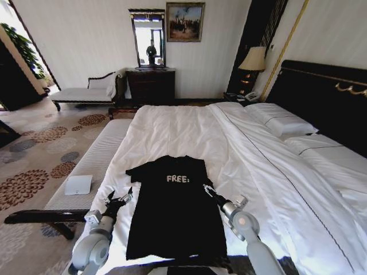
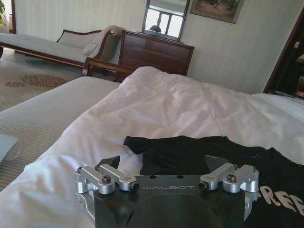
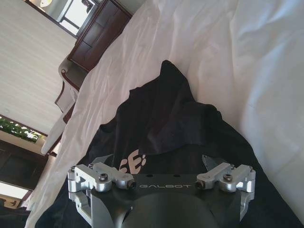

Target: Fold the clothes on the bed.

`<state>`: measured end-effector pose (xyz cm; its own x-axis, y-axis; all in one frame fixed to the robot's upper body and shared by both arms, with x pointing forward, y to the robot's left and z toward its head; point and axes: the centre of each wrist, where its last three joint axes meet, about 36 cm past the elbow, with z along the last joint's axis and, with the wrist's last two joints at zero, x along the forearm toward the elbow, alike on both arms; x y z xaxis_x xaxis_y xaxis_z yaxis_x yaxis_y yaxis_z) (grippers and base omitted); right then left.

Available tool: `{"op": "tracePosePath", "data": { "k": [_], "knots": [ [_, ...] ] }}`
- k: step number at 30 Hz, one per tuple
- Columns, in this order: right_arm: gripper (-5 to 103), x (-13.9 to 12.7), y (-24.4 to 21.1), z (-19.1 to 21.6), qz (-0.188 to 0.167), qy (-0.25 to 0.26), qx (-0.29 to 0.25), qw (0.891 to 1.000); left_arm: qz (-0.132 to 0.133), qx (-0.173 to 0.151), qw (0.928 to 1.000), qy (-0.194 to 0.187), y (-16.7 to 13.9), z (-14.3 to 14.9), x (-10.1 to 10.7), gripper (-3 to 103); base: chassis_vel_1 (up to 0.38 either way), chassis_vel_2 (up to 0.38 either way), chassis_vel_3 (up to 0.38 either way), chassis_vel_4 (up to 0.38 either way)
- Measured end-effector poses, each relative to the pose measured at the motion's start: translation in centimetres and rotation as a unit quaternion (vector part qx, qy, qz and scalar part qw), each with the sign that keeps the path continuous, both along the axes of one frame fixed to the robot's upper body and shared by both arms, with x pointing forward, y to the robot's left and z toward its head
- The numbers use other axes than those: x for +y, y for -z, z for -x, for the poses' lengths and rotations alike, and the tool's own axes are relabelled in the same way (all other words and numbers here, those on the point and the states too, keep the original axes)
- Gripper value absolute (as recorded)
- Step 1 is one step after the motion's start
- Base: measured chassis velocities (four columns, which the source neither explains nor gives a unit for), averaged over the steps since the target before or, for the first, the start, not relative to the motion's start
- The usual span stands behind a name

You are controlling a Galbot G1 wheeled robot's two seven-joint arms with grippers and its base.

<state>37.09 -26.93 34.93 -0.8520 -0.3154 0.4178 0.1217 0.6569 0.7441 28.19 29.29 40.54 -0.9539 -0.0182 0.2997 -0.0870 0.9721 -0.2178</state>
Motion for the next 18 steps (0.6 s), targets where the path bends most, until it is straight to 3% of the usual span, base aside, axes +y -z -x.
{"op": "tracePosePath", "data": {
  "k": [7, 11, 14, 18],
  "knots": [
    [101, -0.9, 1.6, -1.7, 0.014, 0.002, 0.012, 1.000, -0.003, -0.002, 1.0000, -0.006, -0.4, 0.2, 0.5, 100, 0.000, 0.000, 0.000, 0.000],
    [92, -1.4, 2.6, -2.2, 0.027, 0.003, 0.018, 0.999, -0.004, -0.003, 0.9999, -0.009, -0.5, 0.2, 0.9, 100, 0.000, 0.000, 0.000, 0.000],
    [78, -1.8, 2.8, -2.9, 0.030, 0.007, 0.016, 0.999, -0.003, -0.003, 0.9999, -0.009, -0.6, 0.2, 0.8, 100, 0.000, 0.000, 0.000, 0.000],
    [78, -2.0, 2.5, -3.7, 0.027, 0.008, 0.012, 1.000, -0.001, -0.003, 0.9999, -0.010, -0.6, 0.3, 0.7, 100, 0.000, 0.000, 0.000, 0.000]
  ]
}}
